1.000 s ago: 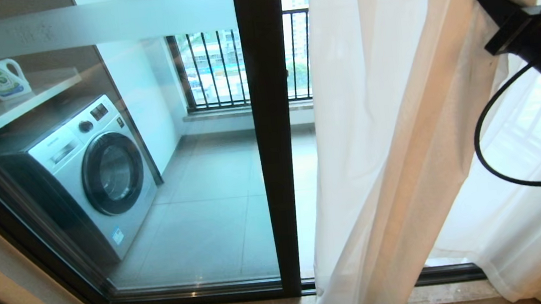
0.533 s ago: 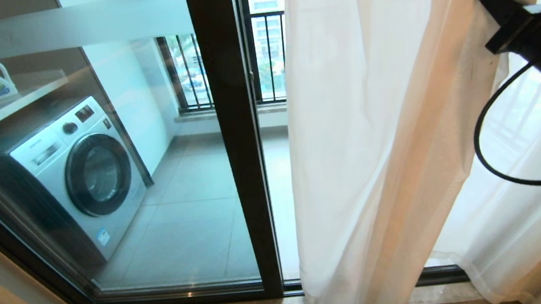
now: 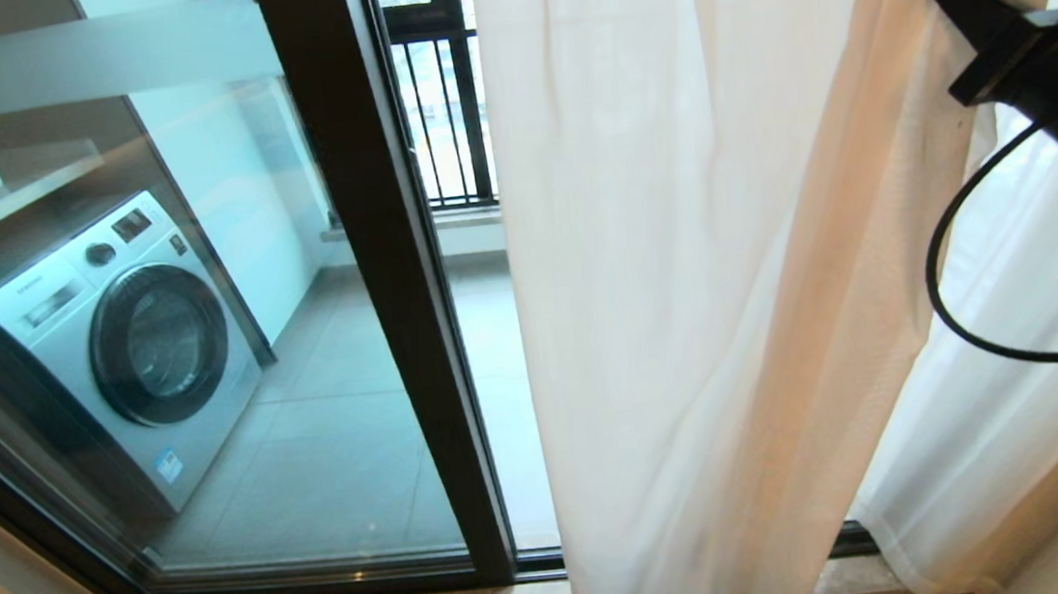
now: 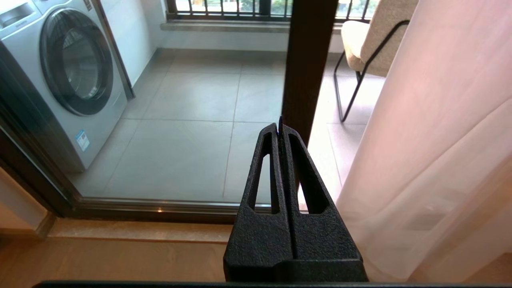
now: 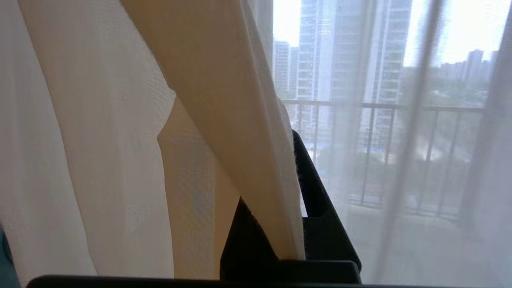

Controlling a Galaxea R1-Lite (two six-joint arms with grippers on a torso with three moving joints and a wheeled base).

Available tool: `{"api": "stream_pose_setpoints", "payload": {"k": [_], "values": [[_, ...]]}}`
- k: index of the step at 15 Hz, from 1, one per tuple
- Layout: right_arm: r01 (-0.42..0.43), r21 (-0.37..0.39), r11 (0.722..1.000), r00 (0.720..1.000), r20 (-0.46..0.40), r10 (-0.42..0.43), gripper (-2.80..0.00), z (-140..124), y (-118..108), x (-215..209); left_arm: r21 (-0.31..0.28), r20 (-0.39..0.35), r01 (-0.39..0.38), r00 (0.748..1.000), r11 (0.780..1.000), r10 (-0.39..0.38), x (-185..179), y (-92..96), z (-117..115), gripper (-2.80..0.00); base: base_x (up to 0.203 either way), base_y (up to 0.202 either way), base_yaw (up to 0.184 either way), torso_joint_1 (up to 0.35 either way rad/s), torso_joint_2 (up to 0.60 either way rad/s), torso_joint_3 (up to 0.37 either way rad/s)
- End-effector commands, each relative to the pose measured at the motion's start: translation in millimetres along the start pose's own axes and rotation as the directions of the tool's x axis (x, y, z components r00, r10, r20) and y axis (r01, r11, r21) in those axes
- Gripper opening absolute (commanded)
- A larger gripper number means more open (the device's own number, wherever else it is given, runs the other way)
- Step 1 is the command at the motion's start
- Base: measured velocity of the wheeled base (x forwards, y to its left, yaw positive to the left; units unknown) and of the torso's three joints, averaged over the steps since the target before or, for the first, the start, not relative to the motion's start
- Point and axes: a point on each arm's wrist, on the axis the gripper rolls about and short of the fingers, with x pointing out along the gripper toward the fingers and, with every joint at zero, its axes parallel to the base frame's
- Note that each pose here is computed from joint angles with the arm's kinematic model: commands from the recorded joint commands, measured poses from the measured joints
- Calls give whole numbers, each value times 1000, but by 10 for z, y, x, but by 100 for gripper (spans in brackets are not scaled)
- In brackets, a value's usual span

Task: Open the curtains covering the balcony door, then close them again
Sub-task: Pull the inner curtains open on both sides

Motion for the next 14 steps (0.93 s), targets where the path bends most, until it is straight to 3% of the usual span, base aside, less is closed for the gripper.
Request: {"api": "stream_pose_setpoints", "payload": {"k": [1, 14], "values": [[-2, -2, 1000, 1000, 4, 2, -280, -2, 1, -1, -1, 0, 0, 1000, 1000, 0, 0, 0, -1, -280, 0, -189, 2, 2, 2, 2], [11, 1, 1000, 1000, 0, -11, -280, -16, -1, -10, -1, 1, 0, 1000, 1000, 0, -1, 0, 1, -280, 0, -191, 1, 2, 3, 2]]}}
